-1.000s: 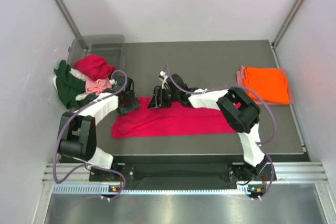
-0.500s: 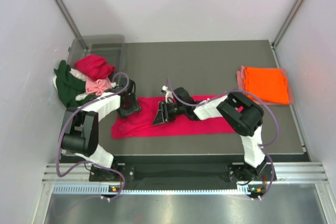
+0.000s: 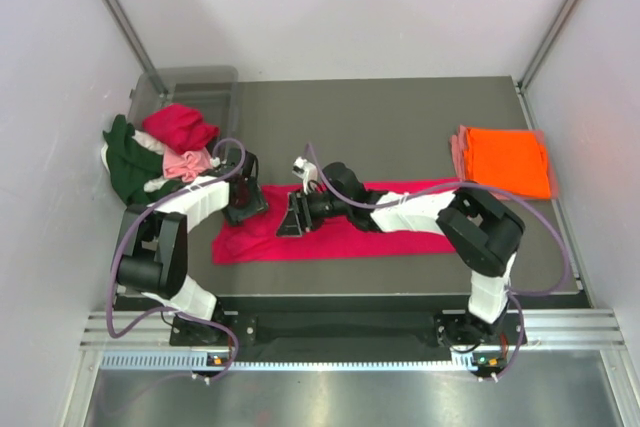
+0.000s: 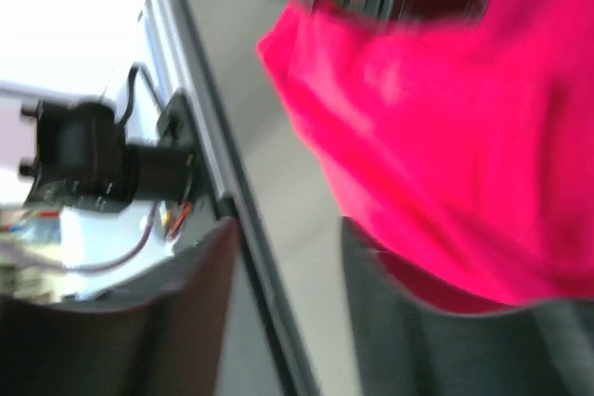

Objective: Fold and stack the t-shirts
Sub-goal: Fold the tshirt

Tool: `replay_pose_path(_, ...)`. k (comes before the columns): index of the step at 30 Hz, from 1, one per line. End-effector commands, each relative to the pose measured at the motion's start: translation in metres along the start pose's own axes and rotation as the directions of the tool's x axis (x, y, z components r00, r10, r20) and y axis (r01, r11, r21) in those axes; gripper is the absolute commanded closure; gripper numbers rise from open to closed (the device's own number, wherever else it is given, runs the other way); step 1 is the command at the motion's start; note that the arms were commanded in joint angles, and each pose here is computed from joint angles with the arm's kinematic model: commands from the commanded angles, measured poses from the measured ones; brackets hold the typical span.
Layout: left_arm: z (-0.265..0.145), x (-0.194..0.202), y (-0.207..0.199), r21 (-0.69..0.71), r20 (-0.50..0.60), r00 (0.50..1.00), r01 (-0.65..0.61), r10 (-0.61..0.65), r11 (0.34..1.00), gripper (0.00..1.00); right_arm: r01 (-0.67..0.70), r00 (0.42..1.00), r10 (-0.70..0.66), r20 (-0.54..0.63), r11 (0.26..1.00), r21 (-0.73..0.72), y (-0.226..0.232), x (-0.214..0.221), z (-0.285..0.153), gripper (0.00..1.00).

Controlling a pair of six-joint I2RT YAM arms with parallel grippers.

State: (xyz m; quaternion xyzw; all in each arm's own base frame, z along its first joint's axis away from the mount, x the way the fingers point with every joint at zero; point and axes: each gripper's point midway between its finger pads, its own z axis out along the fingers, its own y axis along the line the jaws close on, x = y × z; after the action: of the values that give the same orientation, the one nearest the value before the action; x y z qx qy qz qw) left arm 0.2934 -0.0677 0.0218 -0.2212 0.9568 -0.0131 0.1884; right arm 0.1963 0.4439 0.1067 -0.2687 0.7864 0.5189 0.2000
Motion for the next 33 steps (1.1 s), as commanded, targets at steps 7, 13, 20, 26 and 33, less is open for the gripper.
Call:
replay_pose_path(7,-0.005,0.001,0.012,-0.041,-0.007,0.998,0.067,-0.068,0.997,0.34,0.073,0.991,-0.082,0.107,0.994,0.085,-0.029,-0.061,0.045,0.42)
replay_pose_path(13,-0.008,0.000,0.014,-0.011,-0.016,0.994,0.111,-0.111,0.994,0.35,0.003,0.987,-0.012,0.159,0.998,0.059,-0.055,-0.072,0.050,0.42)
replay_pose_path(20,-0.004,0.002,0.015,-0.009,-0.029,0.994,0.110,-0.110,0.994,0.37,-0.069,0.991,0.064,0.114,0.996,0.047,-0.073,-0.057,0.061,0.41)
replay_pose_path(26,-0.002,0.004,0.017,-0.017,-0.030,0.993,0.112,-0.112,0.994,0.37,-0.087,0.995,0.085,0.050,0.996,0.035,-0.067,-0.020,0.046,0.42)
replay_pose_path(33,0.000,0.003,0.021,-0.035,-0.016,0.993,0.116,-0.116,0.993,0.37,-0.022,1.000,0.023,0.005,0.999,-0.042,-0.030,0.021,0.010,0.48)
